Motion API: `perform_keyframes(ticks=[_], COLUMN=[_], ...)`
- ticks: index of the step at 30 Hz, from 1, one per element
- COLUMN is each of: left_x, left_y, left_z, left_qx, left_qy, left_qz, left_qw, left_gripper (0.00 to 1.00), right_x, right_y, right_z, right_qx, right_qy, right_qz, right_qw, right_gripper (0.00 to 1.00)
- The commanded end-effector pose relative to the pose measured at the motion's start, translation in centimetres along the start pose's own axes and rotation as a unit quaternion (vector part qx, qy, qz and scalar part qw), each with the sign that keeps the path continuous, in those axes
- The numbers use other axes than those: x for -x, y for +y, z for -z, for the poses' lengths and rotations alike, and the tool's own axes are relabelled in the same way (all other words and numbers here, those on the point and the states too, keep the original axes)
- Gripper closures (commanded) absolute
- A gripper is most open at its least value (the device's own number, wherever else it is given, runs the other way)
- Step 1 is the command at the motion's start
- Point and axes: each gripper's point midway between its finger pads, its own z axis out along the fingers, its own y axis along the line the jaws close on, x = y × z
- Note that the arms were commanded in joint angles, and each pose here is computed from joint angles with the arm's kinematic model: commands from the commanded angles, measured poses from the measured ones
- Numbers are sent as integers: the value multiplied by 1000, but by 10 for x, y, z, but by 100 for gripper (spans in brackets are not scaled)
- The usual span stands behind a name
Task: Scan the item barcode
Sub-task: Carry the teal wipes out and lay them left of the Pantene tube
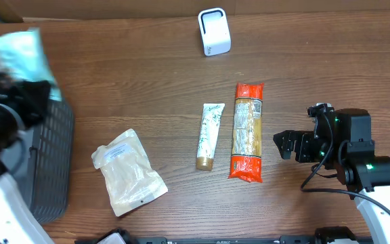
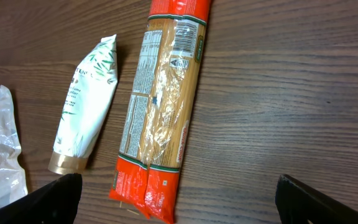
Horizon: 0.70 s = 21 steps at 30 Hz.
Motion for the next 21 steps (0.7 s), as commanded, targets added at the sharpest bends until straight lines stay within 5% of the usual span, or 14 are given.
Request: perform_keyframes(ticks=[1,11,21], left_x=[-21,-128,-246], left_y=[-29,-48,-38], left_z=[-18,-138,-244], left_qx=[-48,-88,-21], left_qy=[53,243,311], left_qz=[-50,-8,40], left_qw=[996,966,949], left_gripper=[96,96,96], right_x=[11,11,11], right_y=[5,5,5], right_z=[6,6,6], right_qx=[5,5,5], right_qy=[-14,-14,-14], right_qz=[5,5,5], right_qw=[1000,1000,1000], right_gripper=[0,0,0])
